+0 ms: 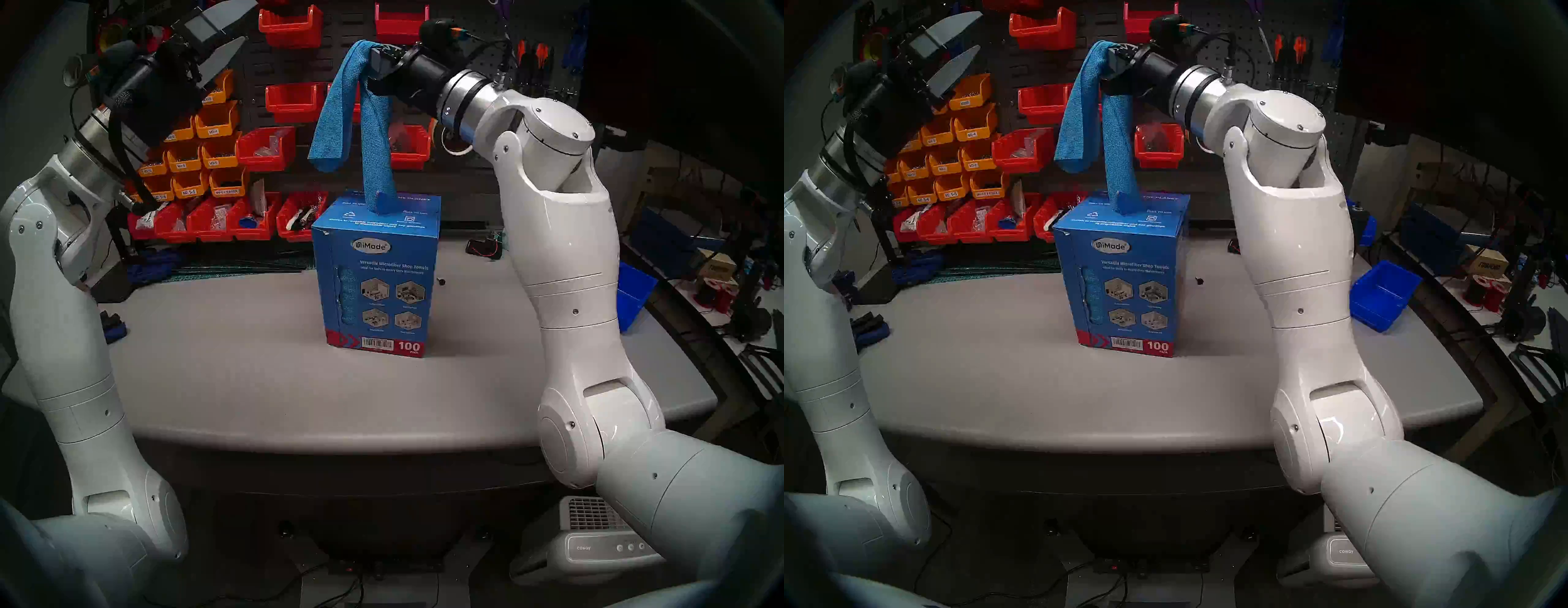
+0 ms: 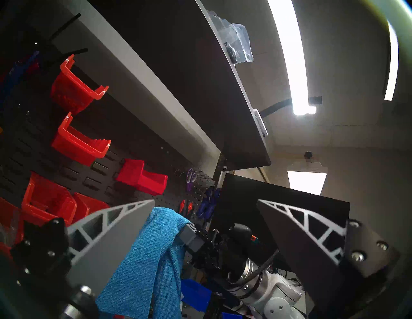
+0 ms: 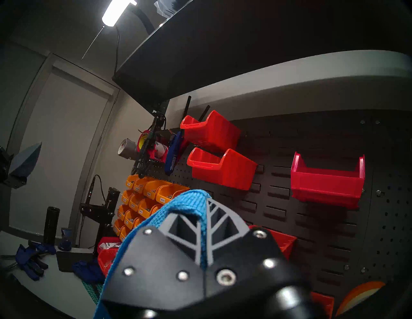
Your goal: Take out a shop towel
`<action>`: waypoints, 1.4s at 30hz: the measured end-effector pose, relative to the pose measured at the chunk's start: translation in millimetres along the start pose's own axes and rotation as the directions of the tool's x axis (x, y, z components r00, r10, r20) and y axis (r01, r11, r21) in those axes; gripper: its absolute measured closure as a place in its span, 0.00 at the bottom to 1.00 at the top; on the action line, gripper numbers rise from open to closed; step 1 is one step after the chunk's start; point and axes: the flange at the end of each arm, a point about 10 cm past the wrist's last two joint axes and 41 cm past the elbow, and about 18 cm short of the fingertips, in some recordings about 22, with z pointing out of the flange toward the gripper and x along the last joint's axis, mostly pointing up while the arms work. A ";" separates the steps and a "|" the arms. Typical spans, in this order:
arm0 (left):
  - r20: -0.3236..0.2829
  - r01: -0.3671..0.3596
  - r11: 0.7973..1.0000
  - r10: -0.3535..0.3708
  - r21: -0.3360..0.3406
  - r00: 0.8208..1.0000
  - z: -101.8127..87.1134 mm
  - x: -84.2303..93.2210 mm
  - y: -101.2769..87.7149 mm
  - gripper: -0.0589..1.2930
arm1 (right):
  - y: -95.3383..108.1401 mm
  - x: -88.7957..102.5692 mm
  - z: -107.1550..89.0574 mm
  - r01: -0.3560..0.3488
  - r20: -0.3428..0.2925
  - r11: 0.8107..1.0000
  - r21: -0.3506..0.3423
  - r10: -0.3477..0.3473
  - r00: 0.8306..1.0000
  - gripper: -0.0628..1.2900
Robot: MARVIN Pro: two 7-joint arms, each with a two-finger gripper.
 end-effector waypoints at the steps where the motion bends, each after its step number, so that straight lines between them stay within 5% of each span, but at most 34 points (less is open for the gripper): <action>1: 0.009 0.005 1.000 -0.005 -0.005 1.000 -1.2 0.2 2.5 0.03 | 0.5 -0.2 -0.3 -0.002 0.000 1.000 -0.003 0.002 1.000 0.98; 13: 0.081 0.034 0.997 -0.028 -0.067 0.996 -5.8 -2.2 20.3 0.03 | 2.1 -2.4 -1.8 -0.012 -0.003 1.000 -0.017 0.012 1.000 0.98; 42: 0.090 0.040 0.995 -0.032 -0.093 0.995 -6.0 -0.7 28.5 0.03 | 0.1 -4.2 -4.9 -0.038 -0.017 0.999 -0.019 0.037 0.999 0.98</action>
